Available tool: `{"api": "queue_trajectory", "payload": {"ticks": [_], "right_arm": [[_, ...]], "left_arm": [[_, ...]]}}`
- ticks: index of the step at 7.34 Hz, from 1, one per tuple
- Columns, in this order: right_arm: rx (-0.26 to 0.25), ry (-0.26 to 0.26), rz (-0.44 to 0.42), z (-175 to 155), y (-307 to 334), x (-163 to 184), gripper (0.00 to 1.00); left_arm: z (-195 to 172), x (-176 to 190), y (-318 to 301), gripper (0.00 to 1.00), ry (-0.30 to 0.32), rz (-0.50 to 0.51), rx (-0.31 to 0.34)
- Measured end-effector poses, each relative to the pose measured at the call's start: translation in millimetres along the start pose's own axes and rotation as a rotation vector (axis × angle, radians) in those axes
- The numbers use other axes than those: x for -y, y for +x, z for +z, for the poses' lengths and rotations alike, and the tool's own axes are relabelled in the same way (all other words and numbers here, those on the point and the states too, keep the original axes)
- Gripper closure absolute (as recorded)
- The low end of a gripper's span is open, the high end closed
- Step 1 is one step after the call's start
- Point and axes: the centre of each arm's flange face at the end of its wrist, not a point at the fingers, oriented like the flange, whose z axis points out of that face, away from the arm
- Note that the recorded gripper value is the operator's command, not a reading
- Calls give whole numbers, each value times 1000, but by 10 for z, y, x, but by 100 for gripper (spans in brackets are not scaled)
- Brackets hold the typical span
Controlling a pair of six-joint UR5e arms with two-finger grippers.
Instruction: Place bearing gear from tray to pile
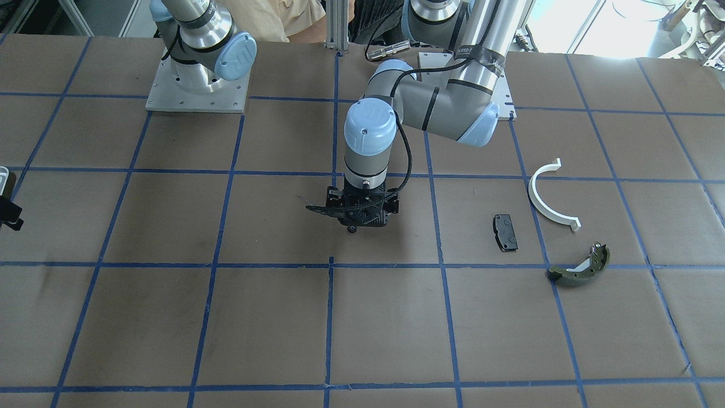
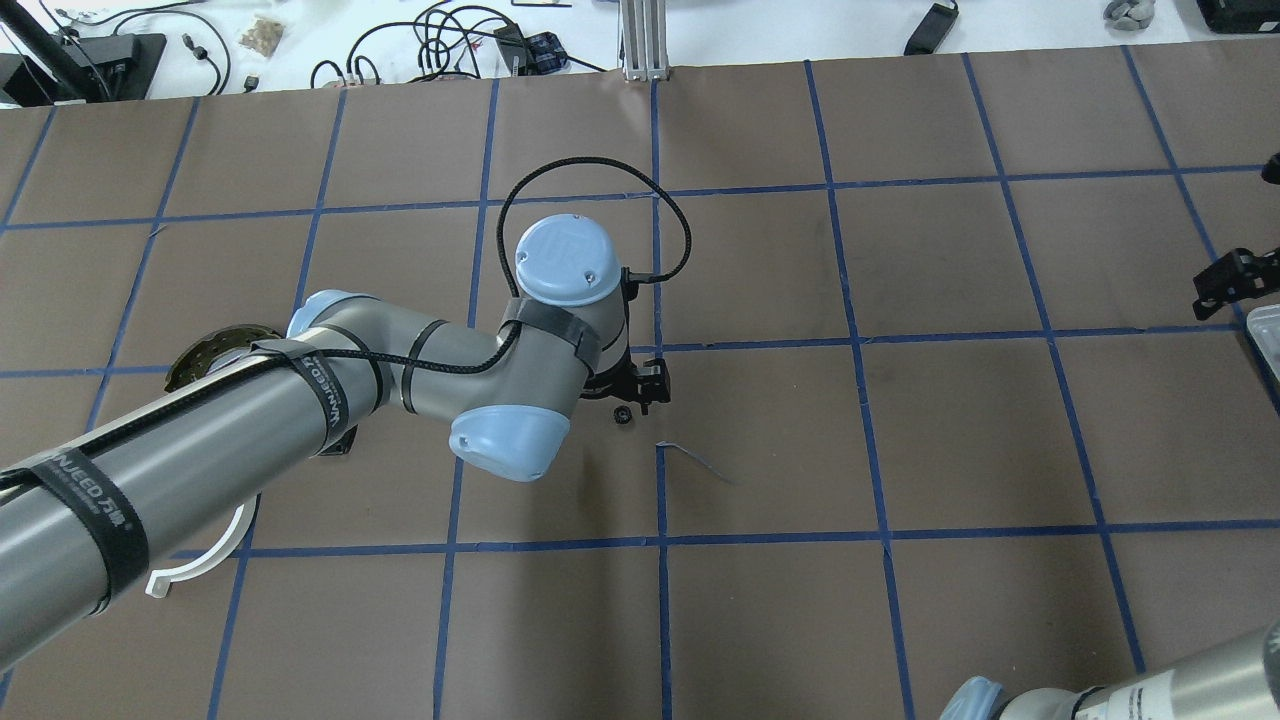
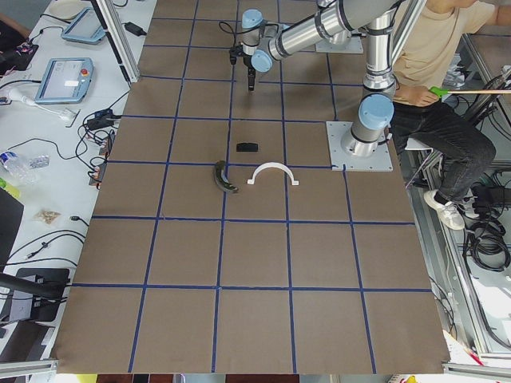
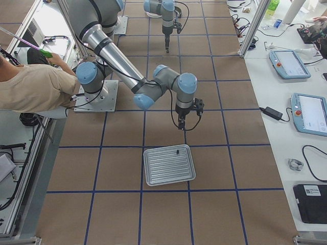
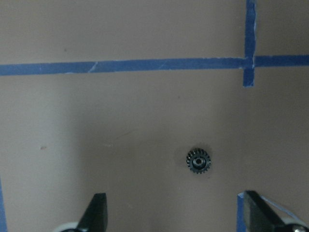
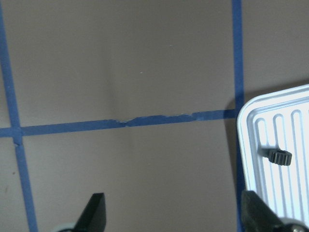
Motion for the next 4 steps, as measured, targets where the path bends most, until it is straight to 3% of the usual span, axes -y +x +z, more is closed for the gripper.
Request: {"api": "queue_trajectory", "payload": {"ticks": [1,2,4], "right_arm": [[0,18,-6,24,279,76,21],[-3,26,-10,86,586,154,21],[18,10,-10,380,1044,170,22]], "left_arm": [[75,5,30,2,4,0,0],[132,3,58,12,9,4,-1],[198,-23,104,19,7,17,1]]}}
